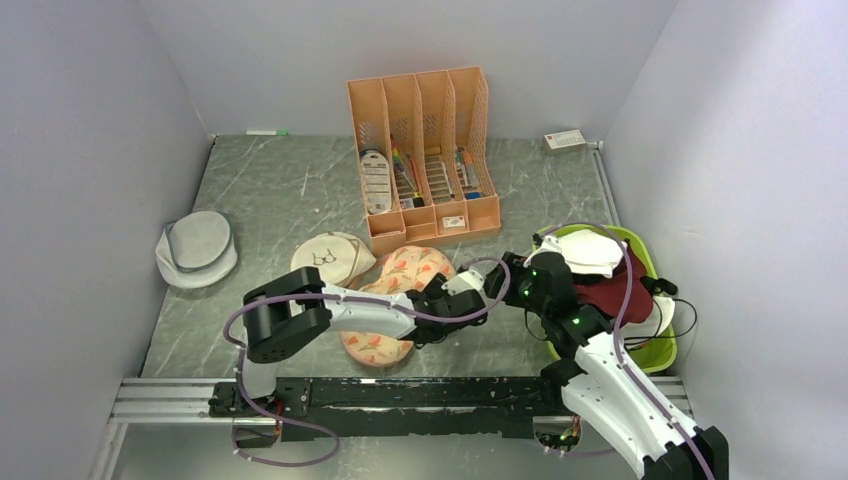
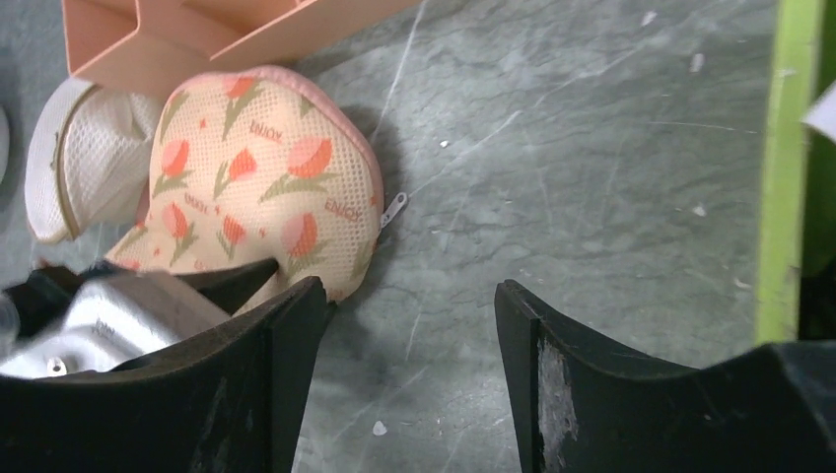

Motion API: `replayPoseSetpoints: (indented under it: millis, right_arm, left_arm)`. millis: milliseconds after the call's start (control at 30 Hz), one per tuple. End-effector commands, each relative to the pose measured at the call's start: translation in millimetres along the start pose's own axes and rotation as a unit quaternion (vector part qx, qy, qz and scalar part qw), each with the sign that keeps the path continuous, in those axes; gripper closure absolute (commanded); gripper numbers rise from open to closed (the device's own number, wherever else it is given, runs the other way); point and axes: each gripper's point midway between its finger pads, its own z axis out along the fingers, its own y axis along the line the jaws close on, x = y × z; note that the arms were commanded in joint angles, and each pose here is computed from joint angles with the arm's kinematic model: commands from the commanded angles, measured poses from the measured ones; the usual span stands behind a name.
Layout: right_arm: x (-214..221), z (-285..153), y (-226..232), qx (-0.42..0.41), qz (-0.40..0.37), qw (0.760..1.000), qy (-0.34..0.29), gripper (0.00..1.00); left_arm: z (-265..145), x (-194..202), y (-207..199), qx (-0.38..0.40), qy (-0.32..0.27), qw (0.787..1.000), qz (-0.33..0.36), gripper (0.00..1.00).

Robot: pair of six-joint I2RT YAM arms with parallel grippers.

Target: Unzip the laundry bag and remove the bra

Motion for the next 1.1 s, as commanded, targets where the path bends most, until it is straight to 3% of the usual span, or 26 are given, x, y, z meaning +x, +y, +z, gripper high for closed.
replayPoseSetpoints:
  millis: [0, 133, 233, 400, 467, 567, 833, 1067]
  right_arm:
    - [4, 7, 19, -0.067, -0.032, 0.997, 0.006, 0.37]
    - [14, 14, 33, -0.122, -0.059, 0.991, 0.021, 0.40]
    - [24, 14, 54, -0.198, -0.084, 0.976, 0.040, 0.43]
    - [43, 2, 100, -0.374, -0.142, 0.914, 0.065, 0.41]
    - [47, 2, 105, -0.400, -0.153, 0.901, 0.063, 0.38]
    - [51, 6, 107, -0.415, -0.168, 0.892, 0.056, 0.39]
    - [77, 9, 116, -0.462, -0.219, 0.858, 0.053, 0.53]
    - [87, 20, 124, -0.456, -0.236, 0.856, 0.056, 0.61]
  left_arm:
    - [3, 2, 18, -0.003, -0.010, 0.999, -0.032, 0.49]
    - [-12, 6, 24, 0.051, -0.018, 0.998, -0.036, 0.79]
    - [-26, 11, 34, 0.082, -0.024, 0.996, -0.027, 0.88]
    - [-60, 7, 40, 0.169, -0.067, 0.983, -0.030, 0.92]
    - [-71, 9, 43, 0.189, -0.078, 0.979, -0.023, 0.93]
    - [-78, 9, 53, 0.186, -0.087, 0.978, -0.032, 0.93]
    - [-88, 11, 64, 0.189, -0.092, 0.977, -0.043, 0.93]
    - [-91, 9, 66, 0.195, -0.097, 0.975, -0.046, 0.93]
